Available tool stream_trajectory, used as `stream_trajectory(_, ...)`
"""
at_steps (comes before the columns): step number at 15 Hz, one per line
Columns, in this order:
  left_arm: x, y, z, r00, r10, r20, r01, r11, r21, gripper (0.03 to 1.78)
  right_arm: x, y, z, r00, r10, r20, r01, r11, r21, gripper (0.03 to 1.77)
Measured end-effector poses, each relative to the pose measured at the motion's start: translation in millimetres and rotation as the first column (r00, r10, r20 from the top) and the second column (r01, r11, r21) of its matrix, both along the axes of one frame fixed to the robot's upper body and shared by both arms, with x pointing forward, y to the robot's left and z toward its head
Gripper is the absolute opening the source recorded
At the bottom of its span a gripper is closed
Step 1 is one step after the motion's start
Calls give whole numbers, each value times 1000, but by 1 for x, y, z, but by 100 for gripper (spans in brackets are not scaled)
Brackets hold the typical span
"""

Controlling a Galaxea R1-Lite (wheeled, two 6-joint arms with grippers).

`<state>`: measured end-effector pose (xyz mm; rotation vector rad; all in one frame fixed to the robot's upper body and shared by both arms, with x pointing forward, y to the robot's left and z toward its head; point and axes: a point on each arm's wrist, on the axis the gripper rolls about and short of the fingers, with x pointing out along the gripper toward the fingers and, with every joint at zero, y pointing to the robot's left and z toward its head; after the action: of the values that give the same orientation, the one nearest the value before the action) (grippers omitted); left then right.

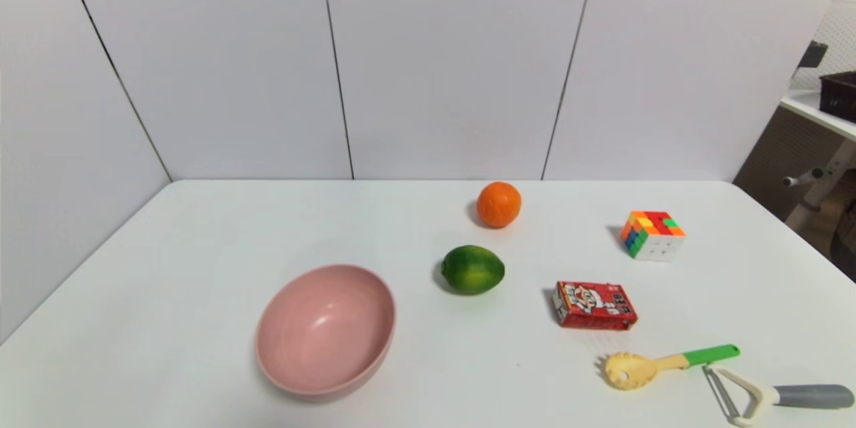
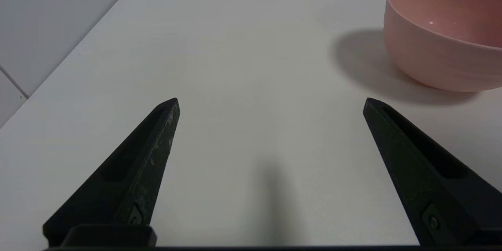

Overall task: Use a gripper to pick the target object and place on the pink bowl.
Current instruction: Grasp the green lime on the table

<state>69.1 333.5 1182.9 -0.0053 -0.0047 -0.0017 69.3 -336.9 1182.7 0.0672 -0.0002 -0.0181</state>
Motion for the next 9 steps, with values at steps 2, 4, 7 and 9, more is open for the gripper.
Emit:
stream_trajectory(2, 0, 0, 0, 1000, 0, 0, 0, 1000, 0, 169, 0, 0, 0, 1000, 0, 0, 0, 1000, 0, 170)
stream_trajectory(4, 0, 0, 0, 1000, 0, 0, 0, 1000, -2, 169, 0, 0, 0, 1000, 0, 0, 0, 1000, 0, 170)
stream_trajectory(7, 0, 0, 0, 1000, 1, 1, -1, 1000, -7, 169, 0, 0, 0, 1000, 0, 0, 0, 1000, 0, 170)
stream_trajectory(9, 0, 0, 1, 1000, 3, -4, -3, 1000, -5, 169, 0, 0, 0, 1000, 0, 0, 0, 1000, 0, 170)
